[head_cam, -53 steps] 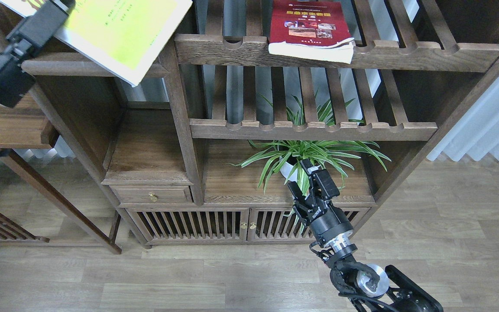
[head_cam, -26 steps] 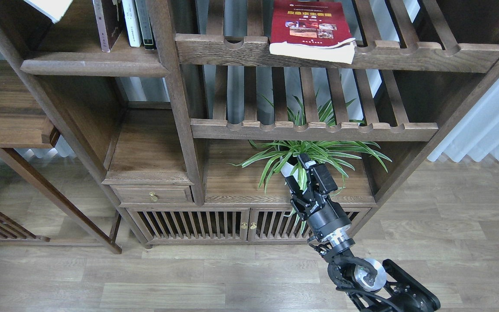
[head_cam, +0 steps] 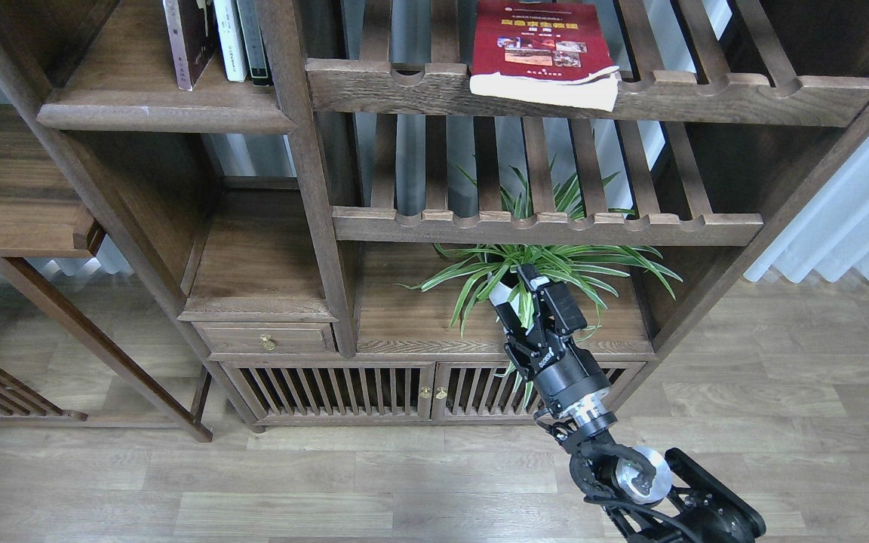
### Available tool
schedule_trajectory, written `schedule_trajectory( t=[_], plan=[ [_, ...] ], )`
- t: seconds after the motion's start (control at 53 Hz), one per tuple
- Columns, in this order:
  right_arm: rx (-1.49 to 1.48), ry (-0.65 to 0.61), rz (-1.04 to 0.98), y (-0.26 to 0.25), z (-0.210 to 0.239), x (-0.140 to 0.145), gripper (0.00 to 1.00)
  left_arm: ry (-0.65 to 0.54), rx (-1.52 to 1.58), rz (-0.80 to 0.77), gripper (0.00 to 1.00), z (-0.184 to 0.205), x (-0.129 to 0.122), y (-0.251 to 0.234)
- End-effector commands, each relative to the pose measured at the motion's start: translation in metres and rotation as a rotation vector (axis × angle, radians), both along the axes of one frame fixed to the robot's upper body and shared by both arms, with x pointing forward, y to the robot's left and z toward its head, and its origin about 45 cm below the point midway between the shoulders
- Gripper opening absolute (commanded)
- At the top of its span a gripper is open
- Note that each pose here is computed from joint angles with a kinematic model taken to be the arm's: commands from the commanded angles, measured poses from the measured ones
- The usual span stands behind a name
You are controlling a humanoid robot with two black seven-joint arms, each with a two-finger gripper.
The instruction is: Organize books on shelf
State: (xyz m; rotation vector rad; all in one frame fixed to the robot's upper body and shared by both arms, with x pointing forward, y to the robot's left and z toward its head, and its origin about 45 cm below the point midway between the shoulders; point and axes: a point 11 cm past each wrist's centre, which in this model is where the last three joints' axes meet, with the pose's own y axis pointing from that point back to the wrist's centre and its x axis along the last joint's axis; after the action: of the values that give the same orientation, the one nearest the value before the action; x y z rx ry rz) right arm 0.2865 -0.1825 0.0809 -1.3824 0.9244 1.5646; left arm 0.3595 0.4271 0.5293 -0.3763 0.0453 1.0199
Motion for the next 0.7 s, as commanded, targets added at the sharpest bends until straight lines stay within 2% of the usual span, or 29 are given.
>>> schedule_trajectory(
  t=[0.0, 0.076, 0.245, 0.68],
  plan=[
    [0.001, 0.000, 0.001, 0.001, 0.000, 0.000, 0.98, 0.026, 0.036, 0.033, 0.15, -0.006, 0.001, 0.009],
    [0.002, 0.001, 0.003, 0.002, 0.000, 0.000, 0.98, 0.002, 0.045, 0.030, 0.08, 0.002, 0.002, 0.006],
    [0.014, 0.000, 0.006, 0.007, 0.001, 0.000, 0.98, -0.020, 0.046, 0.012, 0.07, 0.005, 0.007, -0.002],
    [0.034, -0.017, 0.016, 0.018, 0.007, 0.005, 0.98, 0.028, 0.087, 0.060, 0.06, -0.042, 0.041, -0.001]
  ],
)
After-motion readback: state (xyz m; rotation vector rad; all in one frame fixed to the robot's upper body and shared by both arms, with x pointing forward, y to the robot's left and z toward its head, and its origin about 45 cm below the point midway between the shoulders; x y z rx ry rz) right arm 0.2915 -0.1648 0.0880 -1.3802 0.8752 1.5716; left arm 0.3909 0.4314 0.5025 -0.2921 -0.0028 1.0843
